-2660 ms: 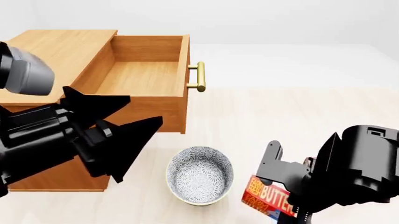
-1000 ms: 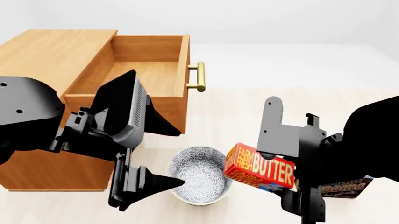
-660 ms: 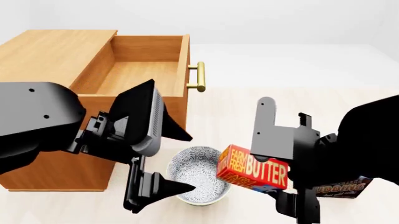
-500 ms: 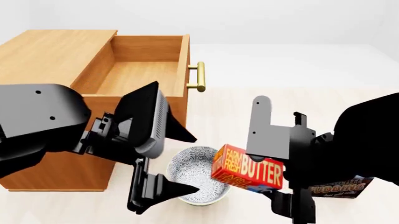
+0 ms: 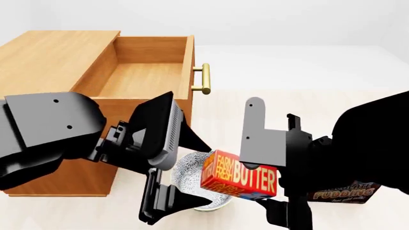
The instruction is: Put the butter at the back in the top drawer of the cabinet and close it.
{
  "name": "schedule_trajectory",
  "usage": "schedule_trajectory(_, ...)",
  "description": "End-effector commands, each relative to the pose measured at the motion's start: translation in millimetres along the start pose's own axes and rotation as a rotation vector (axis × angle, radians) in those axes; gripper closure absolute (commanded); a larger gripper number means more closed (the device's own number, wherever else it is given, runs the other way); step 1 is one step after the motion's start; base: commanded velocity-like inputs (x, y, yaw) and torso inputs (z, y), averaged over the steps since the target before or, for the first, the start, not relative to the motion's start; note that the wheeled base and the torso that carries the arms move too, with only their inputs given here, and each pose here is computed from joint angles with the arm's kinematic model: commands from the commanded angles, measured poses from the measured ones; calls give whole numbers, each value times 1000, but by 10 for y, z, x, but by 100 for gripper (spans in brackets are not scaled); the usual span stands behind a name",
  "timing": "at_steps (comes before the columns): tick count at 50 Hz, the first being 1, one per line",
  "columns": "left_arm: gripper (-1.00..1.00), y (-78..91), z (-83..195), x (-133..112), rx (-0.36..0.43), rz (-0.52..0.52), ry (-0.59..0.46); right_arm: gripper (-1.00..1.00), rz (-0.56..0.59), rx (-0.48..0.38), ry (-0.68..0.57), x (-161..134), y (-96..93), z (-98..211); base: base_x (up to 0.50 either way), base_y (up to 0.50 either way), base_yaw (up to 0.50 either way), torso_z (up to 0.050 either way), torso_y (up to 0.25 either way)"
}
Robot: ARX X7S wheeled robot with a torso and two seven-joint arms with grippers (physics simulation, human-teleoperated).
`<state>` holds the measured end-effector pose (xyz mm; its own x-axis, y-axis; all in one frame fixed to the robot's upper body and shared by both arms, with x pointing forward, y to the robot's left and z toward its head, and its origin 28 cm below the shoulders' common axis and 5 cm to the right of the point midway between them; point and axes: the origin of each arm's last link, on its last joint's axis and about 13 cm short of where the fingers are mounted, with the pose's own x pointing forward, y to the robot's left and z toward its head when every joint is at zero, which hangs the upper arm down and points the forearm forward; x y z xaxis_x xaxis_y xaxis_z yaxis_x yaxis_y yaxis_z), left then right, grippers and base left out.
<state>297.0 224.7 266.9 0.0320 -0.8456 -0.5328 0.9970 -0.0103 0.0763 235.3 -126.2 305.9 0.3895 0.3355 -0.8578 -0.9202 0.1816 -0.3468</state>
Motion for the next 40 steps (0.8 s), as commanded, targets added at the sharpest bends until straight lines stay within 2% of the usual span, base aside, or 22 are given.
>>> schedule_trajectory(1,-100,14,-20,66,14,-14,-2,100,-49,-36,-39,-66,-13,81,0,0,0,0,0)
schedule_trajectory(17,-100,76,-50,132,15,-20,3,100,-50,-60,-56,-106,24,127,0,0,0,1,1)
schedule_trajectory(40,-100,11,34,103,61,-50,-59,100,-46,-71,-53,-67,25,135,0,0,0,0,1)
